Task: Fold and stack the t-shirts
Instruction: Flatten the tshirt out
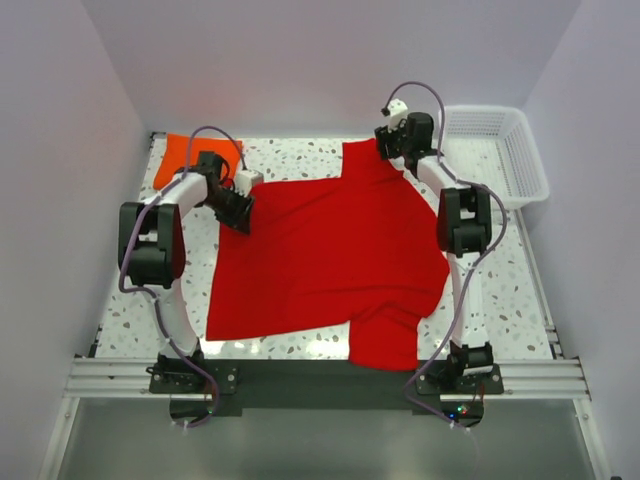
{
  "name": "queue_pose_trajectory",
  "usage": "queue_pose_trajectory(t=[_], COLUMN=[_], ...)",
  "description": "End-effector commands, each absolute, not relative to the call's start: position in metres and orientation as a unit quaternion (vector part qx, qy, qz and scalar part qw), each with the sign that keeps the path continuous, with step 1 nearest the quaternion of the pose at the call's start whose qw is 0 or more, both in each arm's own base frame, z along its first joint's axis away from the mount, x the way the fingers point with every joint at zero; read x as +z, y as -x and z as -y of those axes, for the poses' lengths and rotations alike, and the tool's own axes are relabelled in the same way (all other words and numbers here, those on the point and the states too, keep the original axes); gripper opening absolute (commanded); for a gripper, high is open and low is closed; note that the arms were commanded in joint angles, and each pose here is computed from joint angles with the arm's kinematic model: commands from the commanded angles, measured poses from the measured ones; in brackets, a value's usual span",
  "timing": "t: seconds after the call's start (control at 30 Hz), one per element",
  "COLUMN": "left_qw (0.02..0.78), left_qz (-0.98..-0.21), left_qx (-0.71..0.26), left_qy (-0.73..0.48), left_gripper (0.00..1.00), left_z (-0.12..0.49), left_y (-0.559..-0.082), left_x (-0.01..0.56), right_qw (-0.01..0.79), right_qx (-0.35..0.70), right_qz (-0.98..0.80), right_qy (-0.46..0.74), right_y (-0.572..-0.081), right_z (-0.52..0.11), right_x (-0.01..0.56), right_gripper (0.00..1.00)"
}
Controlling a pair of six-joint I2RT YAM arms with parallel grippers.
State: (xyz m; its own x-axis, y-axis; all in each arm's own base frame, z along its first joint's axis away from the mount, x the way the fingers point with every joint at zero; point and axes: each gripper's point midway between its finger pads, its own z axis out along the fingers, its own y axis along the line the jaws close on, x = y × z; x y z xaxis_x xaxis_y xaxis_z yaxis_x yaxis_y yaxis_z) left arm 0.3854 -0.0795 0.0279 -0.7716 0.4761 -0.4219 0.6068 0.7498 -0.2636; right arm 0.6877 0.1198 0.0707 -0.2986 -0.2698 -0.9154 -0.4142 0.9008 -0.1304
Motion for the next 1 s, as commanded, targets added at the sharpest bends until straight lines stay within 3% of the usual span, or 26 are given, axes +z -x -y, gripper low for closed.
queue_pose_trajectory(t=[0.0, 0.37, 0.6, 0.97], left_qw=[0.269, 0.286, 0.280, 0.249], left_qz=[-0.911, -0.924, -0.926, -0.936], left_qx=[-0.176, -0.133, -0.118, -0.125], left_qy=[-0.258, -0.215, -0.224, -0.213], left_gripper=[0.42, 0.40, 0.40, 0.38], left_z=[0.078, 0.069, 0.074, 0.086], left_y=[-0.436, -0.478, -0.486, -0.503], left_x=[0.078, 0.075, 0.053, 0.011], right_qw=[0.567, 0.385, 0.323, 0.270], right_qx=[0.073, 0.095, 0.069, -0.051], right_qz=[-0.781, -0.873, -0.896, -0.928], right_qy=[0.253, 0.284, 0.296, 0.250], right_y=[-0.665, -0.588, -0.560, -0.585], right_z=[-0.120, -0.110, -0.094, -0.047], right_x=[0.153, 0.101, 0.056, 0.010], right_gripper=[0.59, 0.29, 0.27, 0.27])
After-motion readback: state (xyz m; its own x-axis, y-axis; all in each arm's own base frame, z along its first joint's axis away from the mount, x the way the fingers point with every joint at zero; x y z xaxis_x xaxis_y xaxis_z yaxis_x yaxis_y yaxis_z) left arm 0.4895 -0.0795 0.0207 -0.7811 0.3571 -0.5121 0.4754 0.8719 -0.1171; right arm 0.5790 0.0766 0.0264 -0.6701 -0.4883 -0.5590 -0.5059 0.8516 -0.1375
